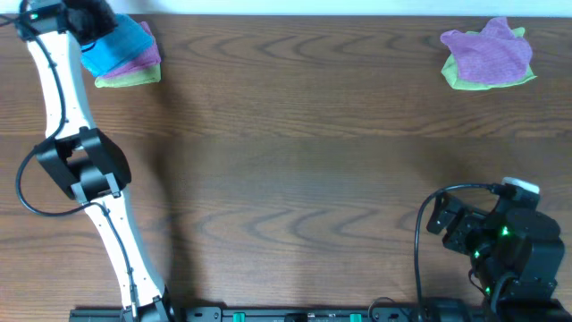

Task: Fold the cloth
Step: 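Lower the blue cloth onto the stack and adjust it with the left gripper, then open the left gripper and pull the left arm back from the stack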

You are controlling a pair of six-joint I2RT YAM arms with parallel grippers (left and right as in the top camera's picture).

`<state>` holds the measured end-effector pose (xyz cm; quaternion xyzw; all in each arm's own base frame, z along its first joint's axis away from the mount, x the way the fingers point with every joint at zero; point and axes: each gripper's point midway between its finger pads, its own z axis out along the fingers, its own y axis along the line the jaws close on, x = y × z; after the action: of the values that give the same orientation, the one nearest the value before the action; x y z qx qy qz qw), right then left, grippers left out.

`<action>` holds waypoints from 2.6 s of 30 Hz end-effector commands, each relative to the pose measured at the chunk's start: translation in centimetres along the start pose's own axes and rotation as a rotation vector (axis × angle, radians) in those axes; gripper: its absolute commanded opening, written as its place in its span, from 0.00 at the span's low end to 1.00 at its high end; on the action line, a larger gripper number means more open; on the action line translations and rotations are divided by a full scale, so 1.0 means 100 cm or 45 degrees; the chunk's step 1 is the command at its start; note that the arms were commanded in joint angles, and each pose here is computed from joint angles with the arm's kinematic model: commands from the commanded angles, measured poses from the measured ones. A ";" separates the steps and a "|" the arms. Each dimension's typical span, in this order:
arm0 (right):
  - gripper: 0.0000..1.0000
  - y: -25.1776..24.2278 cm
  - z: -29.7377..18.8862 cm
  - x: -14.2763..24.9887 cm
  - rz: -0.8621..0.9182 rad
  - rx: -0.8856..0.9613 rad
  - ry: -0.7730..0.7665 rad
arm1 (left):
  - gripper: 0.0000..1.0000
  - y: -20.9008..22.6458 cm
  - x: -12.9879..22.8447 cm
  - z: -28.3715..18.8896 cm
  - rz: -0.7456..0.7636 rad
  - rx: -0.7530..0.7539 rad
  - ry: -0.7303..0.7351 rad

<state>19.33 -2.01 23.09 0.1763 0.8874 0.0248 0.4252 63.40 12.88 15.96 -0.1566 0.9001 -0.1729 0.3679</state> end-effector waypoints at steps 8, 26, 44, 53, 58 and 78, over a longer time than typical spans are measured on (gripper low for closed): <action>0.99 -0.001 0.002 0.004 0.025 0.003 0.020 | 0.06 0.017 -0.001 0.002 -0.367 0.509 0.035; 0.99 0.003 0.002 0.003 0.061 -0.028 0.021 | 0.06 0.023 0.032 0.052 -0.500 0.647 0.130; 0.99 0.009 0.001 0.000 0.070 -0.072 0.006 | 0.06 0.041 0.037 0.062 -0.495 0.495 0.108; 0.99 0.009 0.001 -0.001 0.060 -0.067 0.003 | 0.06 0.002 -0.013 0.035 -0.433 0.734 -0.032; 0.99 0.007 0.002 -0.001 0.046 -0.054 -0.002 | 0.06 -0.028 -0.014 0.021 -0.370 0.873 0.012; 0.99 -0.002 0.001 -0.012 -0.070 0.021 -0.067 | 0.06 -0.098 0.031 -0.067 0.315 0.087 0.167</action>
<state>20.09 -1.74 24.00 0.1562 0.8808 0.0282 0.4461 59.35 3.62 18.29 -0.0975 0.9104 -0.2901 0.2785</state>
